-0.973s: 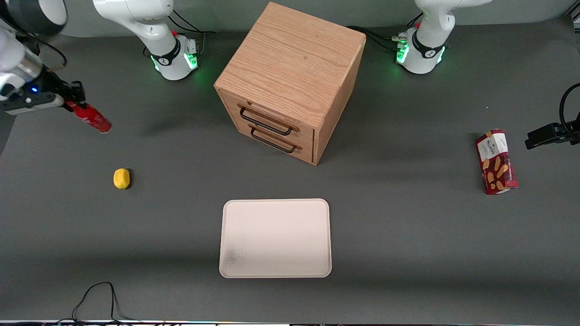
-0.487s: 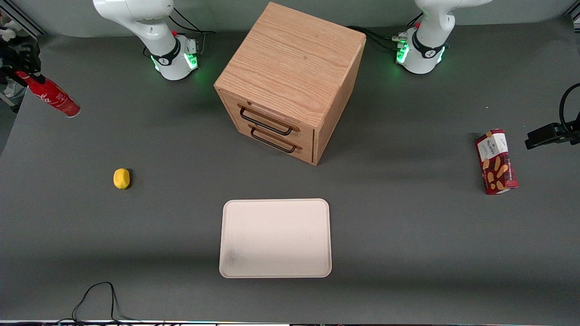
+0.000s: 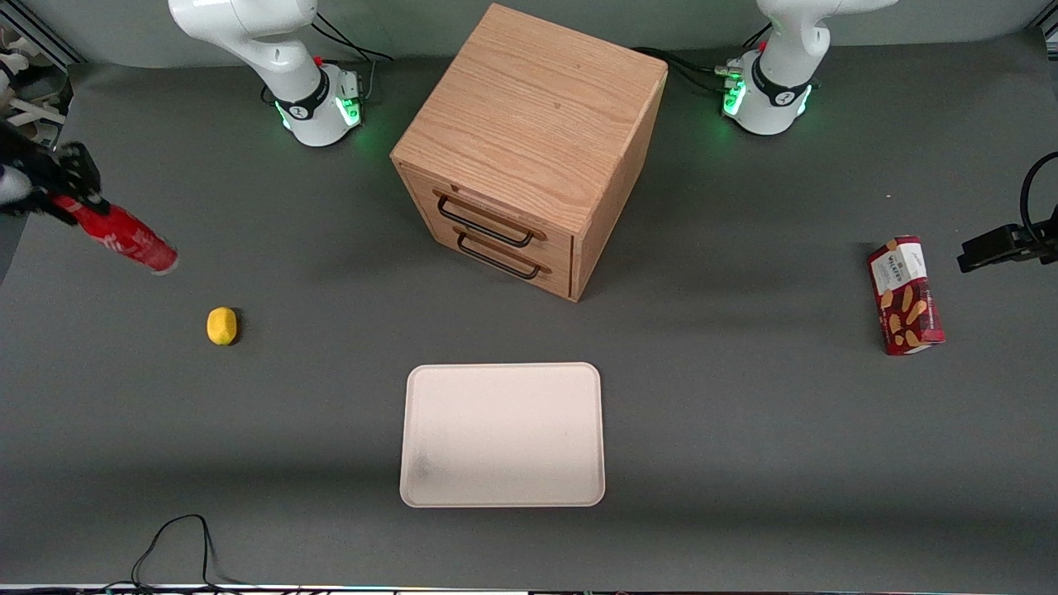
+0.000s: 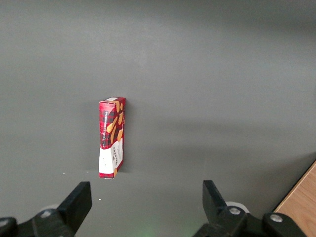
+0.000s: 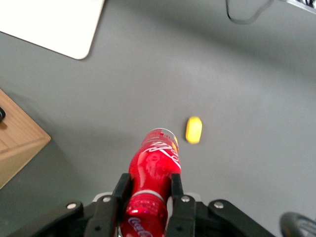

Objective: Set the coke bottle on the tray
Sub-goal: 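Lift the bottle and swing it upright toward the white tray, then lower the upright bottle onto the tray's corner near the gripper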

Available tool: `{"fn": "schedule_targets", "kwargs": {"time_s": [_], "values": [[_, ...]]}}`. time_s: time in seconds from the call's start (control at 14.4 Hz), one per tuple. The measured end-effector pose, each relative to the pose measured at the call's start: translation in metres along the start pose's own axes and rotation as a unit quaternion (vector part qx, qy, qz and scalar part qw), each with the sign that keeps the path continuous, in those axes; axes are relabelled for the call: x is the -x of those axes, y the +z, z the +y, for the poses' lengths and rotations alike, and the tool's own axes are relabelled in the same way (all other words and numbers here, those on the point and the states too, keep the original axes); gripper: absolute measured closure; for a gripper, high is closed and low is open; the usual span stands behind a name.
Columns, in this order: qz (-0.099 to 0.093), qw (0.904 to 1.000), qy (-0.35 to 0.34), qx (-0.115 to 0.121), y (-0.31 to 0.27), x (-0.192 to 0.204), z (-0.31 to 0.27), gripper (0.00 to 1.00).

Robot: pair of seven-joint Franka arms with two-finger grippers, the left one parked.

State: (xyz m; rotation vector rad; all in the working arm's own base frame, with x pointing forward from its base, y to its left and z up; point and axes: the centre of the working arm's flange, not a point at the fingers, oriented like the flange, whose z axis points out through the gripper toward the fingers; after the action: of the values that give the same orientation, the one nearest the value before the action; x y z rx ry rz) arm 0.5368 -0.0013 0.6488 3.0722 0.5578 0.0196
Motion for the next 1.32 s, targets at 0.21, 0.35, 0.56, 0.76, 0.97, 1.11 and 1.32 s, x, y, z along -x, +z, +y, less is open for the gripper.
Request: {"fn": "schedule_targets", "kwargs": {"time_s": [0.21, 0.35, 0.56, 0.76, 0.97, 1.11, 1.32], "values": [[0.008, 0.9995, -0.030, -0.003, 0.013, -0.071, -0.031, 0.63], [0.010, 0.9994, -0.032, 0.002, 0.026, -0.115, -0.051, 0.63], [0.017, 0.9996, -0.019, 0.010, 0.051, -0.168, -0.093, 0.63], [0.023, 0.9996, -0.003, 0.017, 0.083, -0.210, -0.144, 0.63], [0.044, 0.9986, 0.020, 0.020, 0.111, -0.238, -0.178, 0.63], [0.062, 0.9976, 0.024, 0.020, 0.121, -0.250, -0.198, 0.63], [0.082, 0.9961, 0.026, 0.017, 0.125, -0.258, -0.220, 0.63]]}}
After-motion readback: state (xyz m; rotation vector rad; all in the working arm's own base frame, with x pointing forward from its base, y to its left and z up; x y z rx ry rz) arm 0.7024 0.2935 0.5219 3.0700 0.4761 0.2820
